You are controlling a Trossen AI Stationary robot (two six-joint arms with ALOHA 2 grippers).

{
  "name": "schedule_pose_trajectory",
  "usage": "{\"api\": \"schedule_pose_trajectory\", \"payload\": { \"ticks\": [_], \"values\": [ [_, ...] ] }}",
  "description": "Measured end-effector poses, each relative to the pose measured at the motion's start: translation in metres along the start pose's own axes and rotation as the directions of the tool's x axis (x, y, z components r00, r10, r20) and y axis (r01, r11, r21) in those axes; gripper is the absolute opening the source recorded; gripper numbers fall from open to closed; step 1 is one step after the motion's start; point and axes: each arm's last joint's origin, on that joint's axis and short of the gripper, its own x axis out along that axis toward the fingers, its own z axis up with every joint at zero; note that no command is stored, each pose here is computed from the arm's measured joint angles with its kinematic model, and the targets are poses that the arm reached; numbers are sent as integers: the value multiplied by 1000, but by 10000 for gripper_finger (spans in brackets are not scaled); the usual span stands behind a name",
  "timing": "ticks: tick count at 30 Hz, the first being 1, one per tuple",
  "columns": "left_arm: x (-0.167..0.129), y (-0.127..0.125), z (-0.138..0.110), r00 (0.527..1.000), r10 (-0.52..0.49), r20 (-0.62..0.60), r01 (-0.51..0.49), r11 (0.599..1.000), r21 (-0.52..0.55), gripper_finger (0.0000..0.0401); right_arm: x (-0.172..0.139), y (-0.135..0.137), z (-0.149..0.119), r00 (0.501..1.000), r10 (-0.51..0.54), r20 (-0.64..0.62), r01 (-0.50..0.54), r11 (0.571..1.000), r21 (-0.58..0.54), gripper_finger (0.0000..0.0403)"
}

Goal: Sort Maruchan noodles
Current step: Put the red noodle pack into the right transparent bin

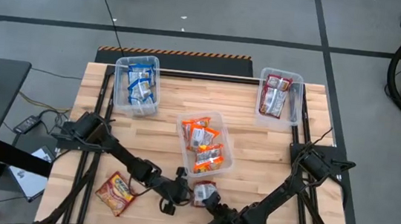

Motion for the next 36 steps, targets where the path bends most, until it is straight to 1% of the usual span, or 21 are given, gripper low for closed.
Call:
{"api": "schedule_pose_trajectory", "payload": {
  "ticks": [5,10,12,14,17,18,20,23,26,29,32,36],
  "values": [
    [-1,-3,1,1000,-12,11,12,1000,-7,149,-5,5,0,1000,12,0,-12,995,103,213],
    [-1,-4,2,1000,-16,25,17,999,-38,149,-19,18,3,999,23,32,-28,988,153,213],
    [-1,-4,3,999,-17,34,18,999,-41,149,-22,21,3,999,7,34,-12,986,167,213],
    [-1,-4,4,999,-17,39,18,999,-36,149,-23,22,2,1000,-9,20,6,988,154,213],
    [-1,-3,3,1000,-11,26,11,1000,1,149,-23,21,-1,999,-37,-9,38,991,127,213],
    [-1,-2,3,1000,-8,19,8,1000,15,149,-23,20,-3,999,-35,-19,37,993,115,213],
    [-3,0,5,1000,-3,9,3,1000,19,149,-27,23,-7,999,10,-43,-7,997,82,213],
    [-9,3,9,1000,4,-6,-4,1000,21,149,-35,30,-20,989,53,-136,-48,998,43,213],
    [-12,3,12,1000,3,-4,-3,999,45,149,-40,30,-34,968,40,-248,-34,999,28,213],
    [-11,2,13,1000,-5,16,4,999,47,149,-27,25,-45,953,40,-300,-26,998,51,212],
    [-10,2,11,1000,-28,4,28,999,46,149,-14,16,-48,951,46,-305,-35,999,42,210],
    [-11,-5,12,998,-59,24,58,997,49,149,4,1,-45,957,-5,-291,15,999,32,207]
  ]
}}
